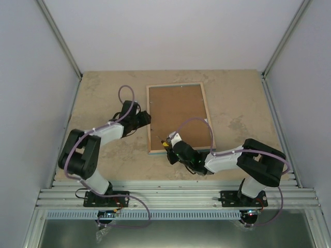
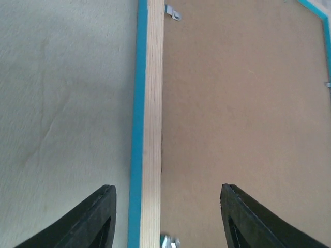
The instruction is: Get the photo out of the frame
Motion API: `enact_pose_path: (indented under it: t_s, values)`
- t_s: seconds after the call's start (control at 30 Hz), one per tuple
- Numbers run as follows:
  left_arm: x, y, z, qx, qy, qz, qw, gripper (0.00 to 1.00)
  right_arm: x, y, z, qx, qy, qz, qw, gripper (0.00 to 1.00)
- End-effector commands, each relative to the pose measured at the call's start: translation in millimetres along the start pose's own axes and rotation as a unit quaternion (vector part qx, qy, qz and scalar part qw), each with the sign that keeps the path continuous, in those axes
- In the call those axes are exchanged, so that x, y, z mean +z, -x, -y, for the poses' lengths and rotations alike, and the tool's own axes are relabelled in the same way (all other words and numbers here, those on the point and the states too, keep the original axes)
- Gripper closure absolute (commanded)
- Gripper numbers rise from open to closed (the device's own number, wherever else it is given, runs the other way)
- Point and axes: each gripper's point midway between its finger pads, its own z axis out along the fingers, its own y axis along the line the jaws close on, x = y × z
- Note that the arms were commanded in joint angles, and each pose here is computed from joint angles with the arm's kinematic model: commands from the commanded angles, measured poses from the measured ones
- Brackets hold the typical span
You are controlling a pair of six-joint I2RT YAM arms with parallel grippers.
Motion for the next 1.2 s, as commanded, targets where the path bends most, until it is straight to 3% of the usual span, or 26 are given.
enact_pose_path:
  t_s: [0.0,0.4,0.87,1.17]
  values:
    - [24,5,-15,0.024,0.058,-0.021,0.998,0.43,-8,11,11,0.014,-0.027,0.027,0.999,1.0]
    - [65,1,-26,0.05,0.105,-0.056,0.992,0.58,-11,15,11,0.011,-0.025,0.039,0.999,1.0]
    - [48,-35,-44,0.022,0.125,-0.07,0.989,0.99,-2,12,-9,-0.002,0.016,0.023,1.0,1.0]
    - [19,-56,-58,-0.018,0.132,-0.069,0.989,1.0,1,13,-29,-0.017,0.038,0.021,0.999,1.0]
